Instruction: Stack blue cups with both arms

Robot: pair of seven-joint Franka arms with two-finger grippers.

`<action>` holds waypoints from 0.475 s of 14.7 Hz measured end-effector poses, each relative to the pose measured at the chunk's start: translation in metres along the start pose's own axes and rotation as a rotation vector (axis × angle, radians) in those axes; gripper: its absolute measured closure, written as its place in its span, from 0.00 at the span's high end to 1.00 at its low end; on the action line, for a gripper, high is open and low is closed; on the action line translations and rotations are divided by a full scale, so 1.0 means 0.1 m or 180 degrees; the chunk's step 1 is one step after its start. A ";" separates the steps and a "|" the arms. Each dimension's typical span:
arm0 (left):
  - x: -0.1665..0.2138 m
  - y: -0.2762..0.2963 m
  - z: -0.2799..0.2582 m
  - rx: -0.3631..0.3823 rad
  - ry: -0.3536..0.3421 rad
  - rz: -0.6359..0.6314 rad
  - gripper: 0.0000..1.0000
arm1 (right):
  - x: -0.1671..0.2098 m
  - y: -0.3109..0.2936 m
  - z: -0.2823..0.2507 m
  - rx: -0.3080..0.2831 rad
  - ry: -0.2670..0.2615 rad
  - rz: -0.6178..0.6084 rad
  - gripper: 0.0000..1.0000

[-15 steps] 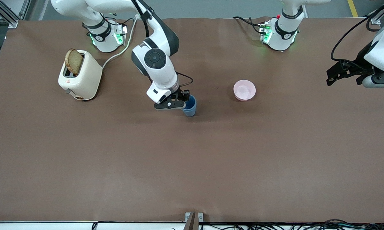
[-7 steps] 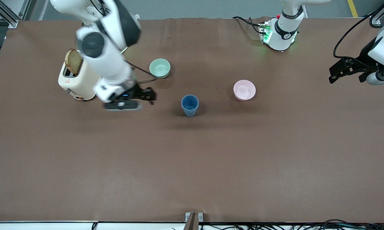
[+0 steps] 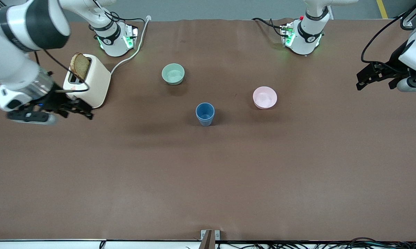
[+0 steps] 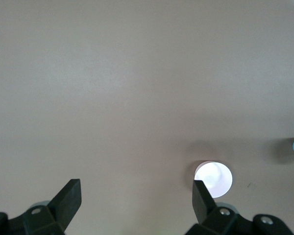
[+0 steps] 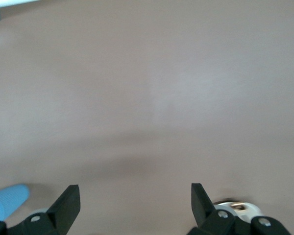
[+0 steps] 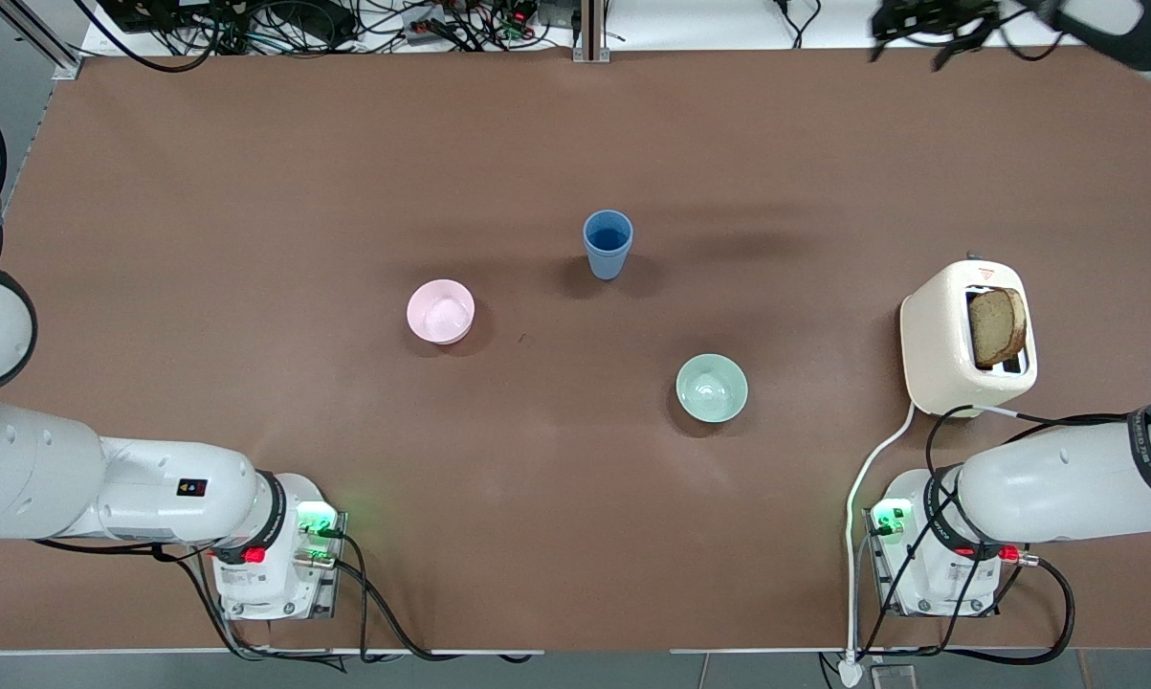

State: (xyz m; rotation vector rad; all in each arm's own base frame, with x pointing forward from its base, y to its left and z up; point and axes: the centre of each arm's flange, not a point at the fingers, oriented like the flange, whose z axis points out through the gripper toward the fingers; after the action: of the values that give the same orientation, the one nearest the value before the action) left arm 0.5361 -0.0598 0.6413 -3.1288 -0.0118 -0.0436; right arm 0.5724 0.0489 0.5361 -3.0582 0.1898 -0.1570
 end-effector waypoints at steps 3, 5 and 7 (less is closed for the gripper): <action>-0.01 0.00 -0.02 -0.0001 0.0009 0.0001 1.00 | 0.17 0.70 -0.24 -0.0054 0.0169 -0.0073 1.00; -0.01 0.00 -0.03 -0.0001 0.0015 0.0000 1.00 | 0.21 1.04 -0.50 -0.0081 0.0212 -0.0053 1.00; -0.01 0.00 -0.03 -0.0002 0.0017 0.0000 1.00 | 0.19 1.20 -0.85 -0.0092 0.0163 0.0002 1.00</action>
State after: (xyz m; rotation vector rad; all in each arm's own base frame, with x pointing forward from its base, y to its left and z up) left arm 0.5350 -0.0599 0.6441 -3.1292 -0.0115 -0.0519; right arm 0.5673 -0.0780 0.6130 -3.0847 0.1979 -0.2348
